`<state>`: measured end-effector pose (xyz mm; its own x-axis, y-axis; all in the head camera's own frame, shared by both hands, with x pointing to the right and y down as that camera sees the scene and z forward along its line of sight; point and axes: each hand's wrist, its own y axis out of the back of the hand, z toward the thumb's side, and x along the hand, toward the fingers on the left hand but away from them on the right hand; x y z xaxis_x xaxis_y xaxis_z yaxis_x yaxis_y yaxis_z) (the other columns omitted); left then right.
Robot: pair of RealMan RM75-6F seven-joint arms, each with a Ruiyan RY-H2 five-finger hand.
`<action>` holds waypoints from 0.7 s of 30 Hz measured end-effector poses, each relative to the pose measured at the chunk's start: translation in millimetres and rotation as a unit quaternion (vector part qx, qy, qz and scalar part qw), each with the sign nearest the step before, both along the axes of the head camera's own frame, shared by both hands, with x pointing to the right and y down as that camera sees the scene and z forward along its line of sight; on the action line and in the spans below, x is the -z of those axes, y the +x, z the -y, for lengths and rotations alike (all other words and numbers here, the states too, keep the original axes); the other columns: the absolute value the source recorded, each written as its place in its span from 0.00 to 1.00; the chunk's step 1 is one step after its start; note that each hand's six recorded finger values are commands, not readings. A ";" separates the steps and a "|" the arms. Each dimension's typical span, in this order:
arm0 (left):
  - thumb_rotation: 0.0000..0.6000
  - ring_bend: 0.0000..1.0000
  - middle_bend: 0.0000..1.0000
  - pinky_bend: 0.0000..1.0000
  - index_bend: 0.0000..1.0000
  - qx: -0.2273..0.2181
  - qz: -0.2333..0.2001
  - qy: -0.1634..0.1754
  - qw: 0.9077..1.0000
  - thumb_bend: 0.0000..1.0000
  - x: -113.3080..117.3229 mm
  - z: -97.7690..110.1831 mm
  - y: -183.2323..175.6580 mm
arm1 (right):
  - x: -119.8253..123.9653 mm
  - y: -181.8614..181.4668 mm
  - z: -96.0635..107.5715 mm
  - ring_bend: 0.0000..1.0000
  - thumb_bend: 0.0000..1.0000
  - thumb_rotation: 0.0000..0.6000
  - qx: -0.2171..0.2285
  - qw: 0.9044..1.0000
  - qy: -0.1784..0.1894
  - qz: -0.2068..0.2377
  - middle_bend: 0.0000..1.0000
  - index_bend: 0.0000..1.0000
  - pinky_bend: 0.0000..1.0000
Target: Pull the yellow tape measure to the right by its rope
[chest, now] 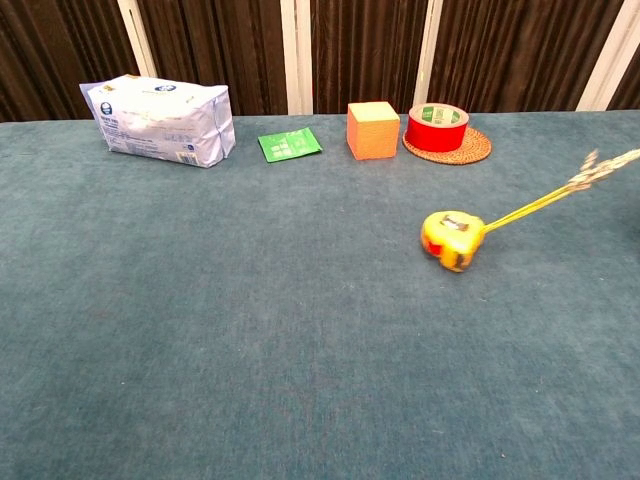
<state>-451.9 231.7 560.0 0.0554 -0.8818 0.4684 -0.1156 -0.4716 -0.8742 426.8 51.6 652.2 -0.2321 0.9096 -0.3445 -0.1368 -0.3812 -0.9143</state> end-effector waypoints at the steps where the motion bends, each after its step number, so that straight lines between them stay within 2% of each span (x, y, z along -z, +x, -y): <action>1: 1.00 0.00 0.00 0.00 0.00 0.000 0.000 0.000 1.000 0.00 -0.1 0.0 0.0 | 3.6 7.1 2.6 0.00 0.45 1.00 -0.005 1.000 0.004 -0.007 0.12 0.62 0.00; 9: 1.00 0.00 0.00 0.00 0.00 -0.001 0.000 0.001 1.000 0.00 -0.3 0.1 0.8 | 29.1 54.5 18.2 0.00 0.45 1.00 -0.051 0.997 0.028 -0.046 0.12 0.62 0.00; 21: 1.00 0.00 0.00 0.00 0.00 -0.004 -0.001 0.002 1.000 0.00 -0.9 0.5 1.9 | 39.9 92.6 19.7 0.00 0.45 1.00 -0.094 0.991 0.029 -0.086 0.12 0.62 0.00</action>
<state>-449.9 231.2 560.9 0.0625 -0.8836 0.4641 -0.1132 -0.4683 -0.8763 519.4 31.8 612.3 -0.4500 0.8617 -0.2345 -0.2237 -0.3630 -0.9045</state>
